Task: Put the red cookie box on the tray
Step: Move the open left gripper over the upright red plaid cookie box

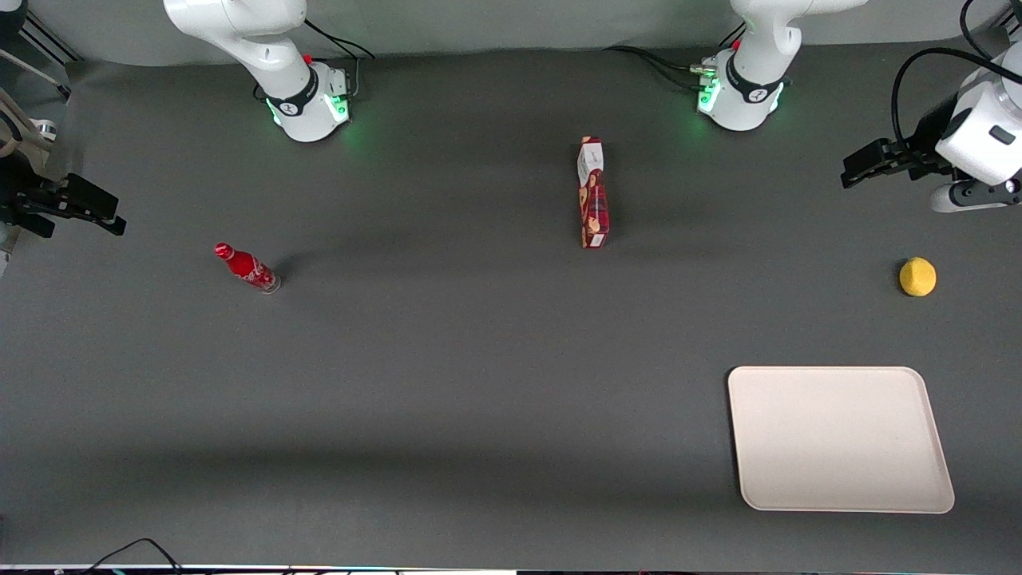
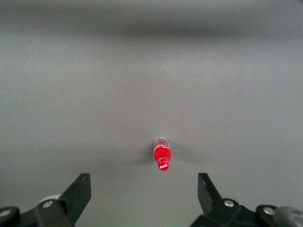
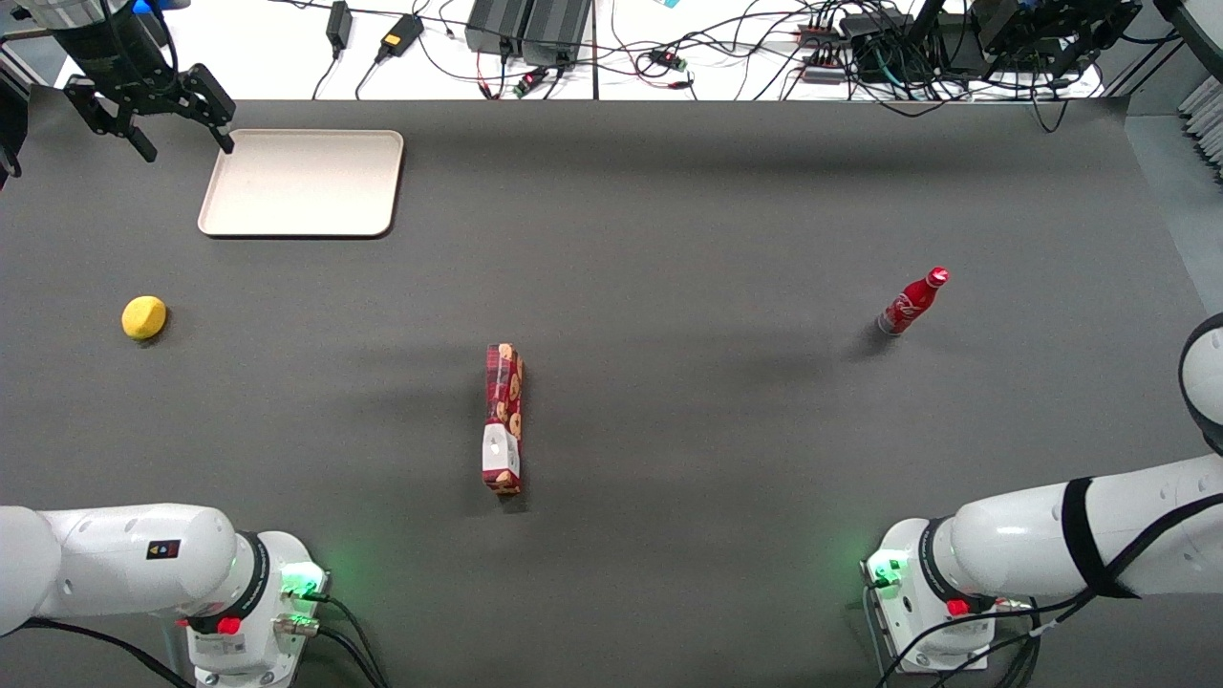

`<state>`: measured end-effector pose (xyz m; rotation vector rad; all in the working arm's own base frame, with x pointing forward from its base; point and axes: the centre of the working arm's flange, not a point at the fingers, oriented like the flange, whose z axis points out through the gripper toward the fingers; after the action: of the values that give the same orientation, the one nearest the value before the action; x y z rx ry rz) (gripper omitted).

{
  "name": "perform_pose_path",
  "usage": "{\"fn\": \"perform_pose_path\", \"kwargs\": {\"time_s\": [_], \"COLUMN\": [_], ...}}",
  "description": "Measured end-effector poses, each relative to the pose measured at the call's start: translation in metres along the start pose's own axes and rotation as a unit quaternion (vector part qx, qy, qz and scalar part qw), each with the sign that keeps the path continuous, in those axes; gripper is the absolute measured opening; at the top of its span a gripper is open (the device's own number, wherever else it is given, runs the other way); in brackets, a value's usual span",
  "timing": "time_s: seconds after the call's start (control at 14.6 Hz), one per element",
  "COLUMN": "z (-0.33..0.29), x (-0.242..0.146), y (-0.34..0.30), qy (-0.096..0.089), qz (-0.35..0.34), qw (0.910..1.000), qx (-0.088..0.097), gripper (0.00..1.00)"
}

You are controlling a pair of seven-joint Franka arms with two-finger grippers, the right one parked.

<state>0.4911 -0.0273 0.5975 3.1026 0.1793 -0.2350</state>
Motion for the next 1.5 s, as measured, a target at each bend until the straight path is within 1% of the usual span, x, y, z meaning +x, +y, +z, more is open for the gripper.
{"fn": "perform_pose_path", "kwargs": {"time_s": [0.14, 0.27, 0.68, 0.75, 0.82, 0.89, 1.03, 1.09, 1.23, 1.3, 1.37, 1.5], "z": [-0.002, -0.001, 0.002, 0.003, 0.004, 0.006, 0.014, 0.024, 0.062, 0.09, 0.121, 0.192], "x": [0.0, -0.003, -0.009, -0.011, -0.015, -0.021, -0.035, -0.041, -0.056, -0.064, -0.072, -0.091], "y": [0.001, 0.0, 0.012, 0.024, 0.04, 0.059, 0.108, 0.134, 0.189, 0.213, 0.234, 0.261], "qy": [0.0, -0.01, -0.027, -0.029, -0.033, -0.037, -0.044, -0.043, -0.035, -0.033, -0.029, -0.016], "qz": [0.004, 0.005, 0.017, 0.018, 0.014, 0.013, 0.009, 0.004, -0.002, -0.004, -0.005, 0.004], "qw": [1.0, 0.9999, 0.9995, 0.9994, 0.9994, 0.9992, 0.9989, 0.999, 0.9994, 0.9994, 0.9995, 0.9997], "qx": [0.001, 0.003, 0.007, 0.006, 0.001, -0.005, -0.01, -0.009, -0.004, -0.006, -0.012, -0.019], "gripper": [1.0, 1.0, 1.0, 1.0, 1.0, 1.0, 1.0, 1.0, 1.0, 1.0, 1.0, 1.0]}}
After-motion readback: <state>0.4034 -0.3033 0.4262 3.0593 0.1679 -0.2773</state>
